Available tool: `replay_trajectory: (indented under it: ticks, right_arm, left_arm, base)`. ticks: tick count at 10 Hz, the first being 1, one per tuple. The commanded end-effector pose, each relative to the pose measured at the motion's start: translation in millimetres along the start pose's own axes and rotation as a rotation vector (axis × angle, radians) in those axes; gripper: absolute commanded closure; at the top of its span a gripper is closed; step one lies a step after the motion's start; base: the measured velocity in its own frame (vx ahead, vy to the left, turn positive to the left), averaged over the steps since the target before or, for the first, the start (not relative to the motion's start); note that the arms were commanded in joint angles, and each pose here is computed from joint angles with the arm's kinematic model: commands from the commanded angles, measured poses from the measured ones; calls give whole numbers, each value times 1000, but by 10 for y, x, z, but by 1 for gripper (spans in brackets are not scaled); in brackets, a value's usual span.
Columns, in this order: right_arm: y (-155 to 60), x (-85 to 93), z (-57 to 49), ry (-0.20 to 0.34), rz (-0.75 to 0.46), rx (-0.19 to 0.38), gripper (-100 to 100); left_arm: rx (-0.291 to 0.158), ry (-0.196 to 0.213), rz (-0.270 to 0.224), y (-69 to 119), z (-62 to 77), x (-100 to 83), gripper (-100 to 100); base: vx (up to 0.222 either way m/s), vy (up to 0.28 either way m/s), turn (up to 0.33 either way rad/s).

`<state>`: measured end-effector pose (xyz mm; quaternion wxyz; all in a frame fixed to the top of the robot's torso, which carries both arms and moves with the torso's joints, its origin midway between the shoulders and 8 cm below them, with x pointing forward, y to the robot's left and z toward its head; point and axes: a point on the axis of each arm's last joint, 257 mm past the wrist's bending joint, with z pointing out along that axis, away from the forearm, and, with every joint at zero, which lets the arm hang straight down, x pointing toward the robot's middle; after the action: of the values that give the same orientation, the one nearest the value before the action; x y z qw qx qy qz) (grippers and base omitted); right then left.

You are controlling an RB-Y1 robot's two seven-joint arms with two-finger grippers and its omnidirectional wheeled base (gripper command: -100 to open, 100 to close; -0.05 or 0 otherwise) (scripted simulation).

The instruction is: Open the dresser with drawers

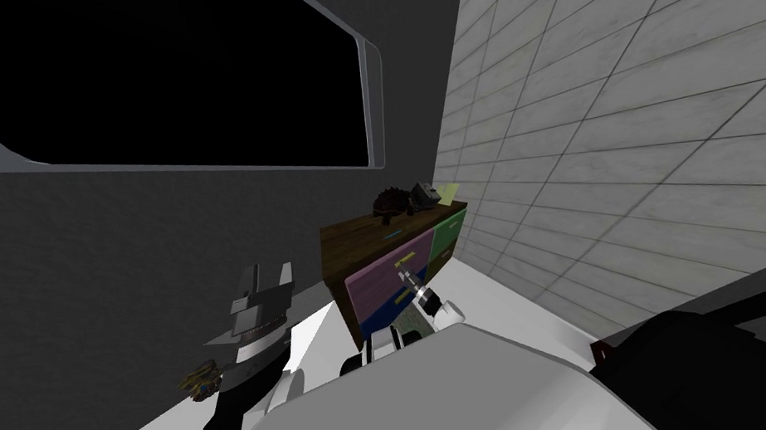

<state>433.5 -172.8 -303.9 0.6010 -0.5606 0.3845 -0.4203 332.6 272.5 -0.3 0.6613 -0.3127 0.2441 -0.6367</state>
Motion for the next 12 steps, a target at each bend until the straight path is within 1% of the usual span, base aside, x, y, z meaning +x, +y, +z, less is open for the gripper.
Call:
replay_trajectory:
  ticks: [1, 2, 4, 7, 8, 9, 12]
  right_arm:
    - [-37, 12, 42, 2, -3, 1, -100]
    - [-39, 18, 49, 4, -1, 0, 100]
    - [-65, 44, 28, 2, -2, 2, 100]
    - [-105, 82, -3, -2, -2, 4, 100]
    - [-58, 65, -14, 0, 0, -6, 100]
    - [-59, 77, -59, -3, 2, -7, 100]
    - [-93, 94, -95, -9, 0, -1, 100]
  left_arm:
    - [0, 0, 0, 0, 0, 0, 0]
    - [0, 0, 0, 0, 0, 0, 0]
    - [0, 0, 0, 0, 1, 0, 0]
    - [0, 0, 0, 0, 1, 0, 0]
    - [0, 0, 0, 0, 1, 0, 0]
    - [0, 0, 0, 0, 0, 0, 0]
    - [0, 0, 0, 0, 1, 0, 0]
  base:
    - [30, 19, 16]
    - [0, 0, 0]
    - [-122, -33, -6]
    - [-187, -53, -11]
    - [-81, -32, 2]
    - [-128, -31, -19]
    - [-171, -55, -17]
